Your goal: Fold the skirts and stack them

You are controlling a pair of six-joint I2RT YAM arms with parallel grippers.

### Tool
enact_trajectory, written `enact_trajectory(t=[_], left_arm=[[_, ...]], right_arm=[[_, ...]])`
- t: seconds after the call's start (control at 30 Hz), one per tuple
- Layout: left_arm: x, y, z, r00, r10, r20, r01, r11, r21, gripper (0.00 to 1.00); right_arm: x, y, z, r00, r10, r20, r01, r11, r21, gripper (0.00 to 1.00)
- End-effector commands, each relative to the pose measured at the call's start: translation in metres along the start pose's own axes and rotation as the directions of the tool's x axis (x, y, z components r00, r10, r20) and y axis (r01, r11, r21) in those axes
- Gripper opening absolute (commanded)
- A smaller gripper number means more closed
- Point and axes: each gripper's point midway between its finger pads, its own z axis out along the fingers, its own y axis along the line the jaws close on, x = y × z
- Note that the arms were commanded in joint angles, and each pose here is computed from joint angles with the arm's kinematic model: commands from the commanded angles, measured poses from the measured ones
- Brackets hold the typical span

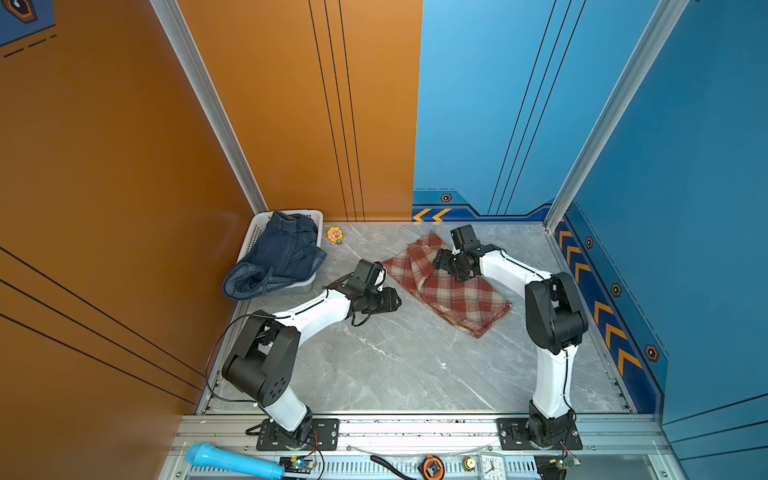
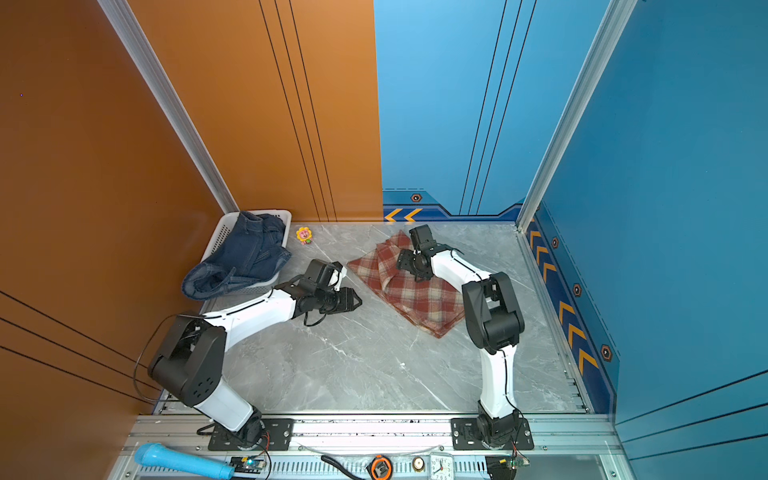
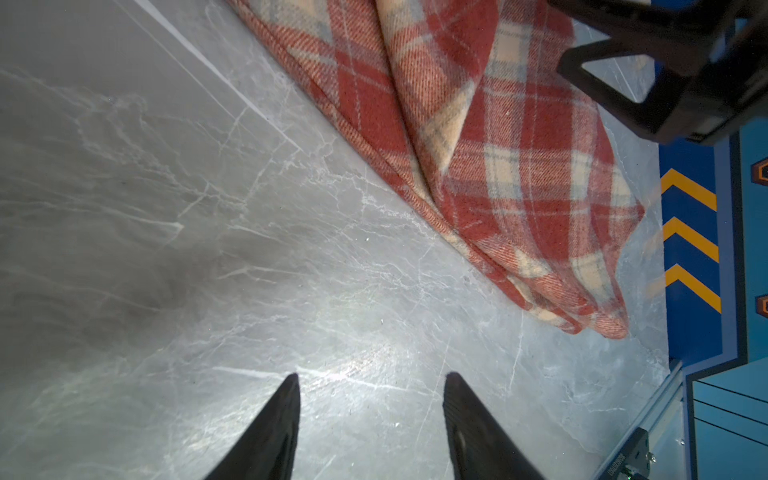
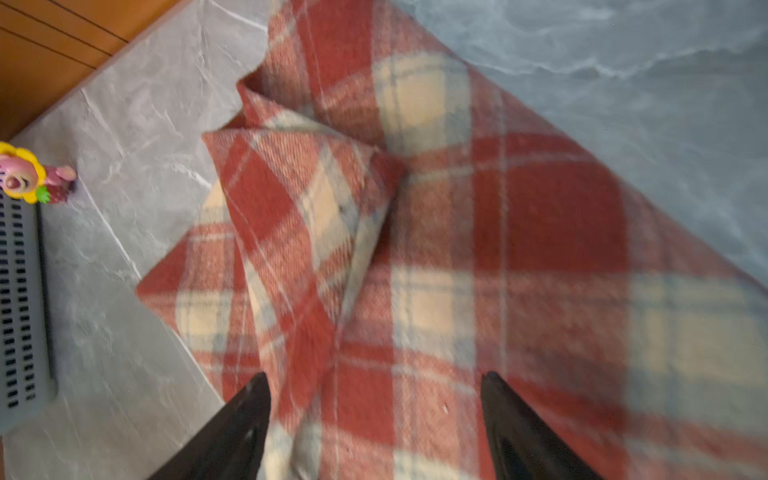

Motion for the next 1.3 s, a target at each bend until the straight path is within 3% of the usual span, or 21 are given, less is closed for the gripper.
enact_trajectory(t=[0.0,0.13,0.23,0.43,0.57,0.73,0.83,0.9,1.07,1.27], left_arm=[[-0.009,0.002,-0.012,0.999,-0.025,0.041,0.025,1.0,-0.006,0.57],[-0.014,0.012,-0.021,0.997,-0.049,0.067,0.05,0.999,-0.02,0.57],[-0.018,0.02,-0.027,0.993,-0.074,0.096,0.077,0.996,-0.032,0.57],[-0.024,0.036,-0.042,0.981,-0.117,0.158,0.128,0.99,-0.062,0.57],[-0.032,0.037,-0.046,0.97,-0.131,0.203,0.143,0.989,-0.047,0.57],[-0.038,0.04,-0.043,0.97,-0.117,0.212,0.134,0.989,-0.067,0.57],[-0.051,0.037,-0.04,0.972,-0.073,0.225,0.097,0.99,-0.098,0.58],[-0.059,0.035,-0.034,0.974,-0.034,0.223,0.063,0.99,-0.127,0.59],[-0.098,0.004,-0.012,0.973,0.085,0.215,-0.057,0.99,-0.133,0.63],[-0.126,-0.008,0.041,0.951,0.288,0.115,-0.256,0.938,-0.233,0.65]], right_arm=[[-0.009,0.021,0.029,0.999,0.032,0.005,-0.031,0.996,-0.082,0.8],[-0.018,0.056,0.046,0.997,-0.042,0.071,0.052,0.988,-0.142,0.81],[-0.019,0.097,0.051,0.996,-0.063,0.07,0.081,0.951,-0.297,0.8],[-0.014,0.173,0.006,0.984,-0.118,0.135,0.173,0.818,-0.549,0.81],[-0.011,0.174,-0.007,0.985,-0.114,0.13,0.168,0.809,-0.564,0.82],[-0.024,0.117,-0.025,0.988,-0.042,0.151,0.105,0.892,-0.44,0.81],[-0.02,0.061,-0.043,0.987,-0.022,0.156,0.061,0.967,-0.249,0.81],[-0.009,0.027,-0.054,0.99,-0.025,0.141,0.043,0.991,-0.127,0.82],[0.02,-0.043,-0.082,0.992,0.02,0.127,-0.026,0.999,0.041,0.82],[0.05,-0.088,-0.105,0.995,0.021,0.097,-0.035,0.988,0.149,0.82]])
